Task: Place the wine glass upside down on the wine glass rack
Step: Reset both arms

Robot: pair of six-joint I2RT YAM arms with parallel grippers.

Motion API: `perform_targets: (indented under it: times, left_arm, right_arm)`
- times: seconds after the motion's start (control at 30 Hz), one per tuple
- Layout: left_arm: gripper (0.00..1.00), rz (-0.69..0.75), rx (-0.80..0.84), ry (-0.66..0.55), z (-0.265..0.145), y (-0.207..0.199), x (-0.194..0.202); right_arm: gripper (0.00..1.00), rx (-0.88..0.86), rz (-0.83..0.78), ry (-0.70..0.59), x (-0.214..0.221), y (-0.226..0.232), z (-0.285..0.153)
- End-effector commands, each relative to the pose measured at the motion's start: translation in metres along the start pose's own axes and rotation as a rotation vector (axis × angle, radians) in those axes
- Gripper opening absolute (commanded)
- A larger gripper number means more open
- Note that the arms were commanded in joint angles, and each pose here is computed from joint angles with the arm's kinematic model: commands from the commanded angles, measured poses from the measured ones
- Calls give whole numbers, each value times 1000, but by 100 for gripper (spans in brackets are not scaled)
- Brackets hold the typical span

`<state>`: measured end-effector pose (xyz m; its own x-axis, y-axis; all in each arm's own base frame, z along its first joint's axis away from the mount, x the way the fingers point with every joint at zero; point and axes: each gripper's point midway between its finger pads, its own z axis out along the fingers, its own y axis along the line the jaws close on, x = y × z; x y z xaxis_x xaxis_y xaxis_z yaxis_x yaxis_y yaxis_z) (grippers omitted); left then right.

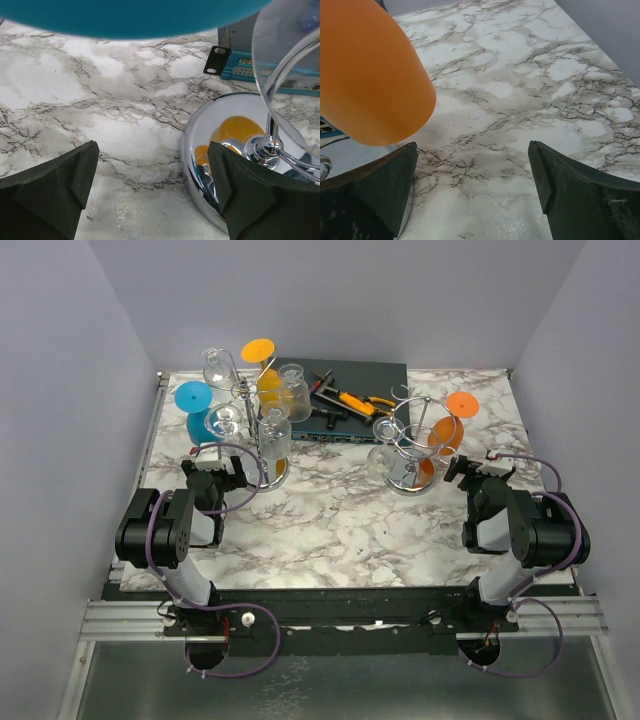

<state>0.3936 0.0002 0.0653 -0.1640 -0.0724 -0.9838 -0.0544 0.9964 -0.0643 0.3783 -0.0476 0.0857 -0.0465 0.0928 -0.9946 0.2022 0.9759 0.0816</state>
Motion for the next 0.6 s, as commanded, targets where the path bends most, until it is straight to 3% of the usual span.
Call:
perform_targets:
  times: [0.0, 0.57]
  left_arm:
    - [99, -21, -25, -28, 2, 5, -11]
    - [99, -22, -26, -24, 3, 5, -10]
  right_arm:
    - [100, 8, 2, -21, -8, -3, 2]
    - [100, 8, 2, -23, -8, -3, 2]
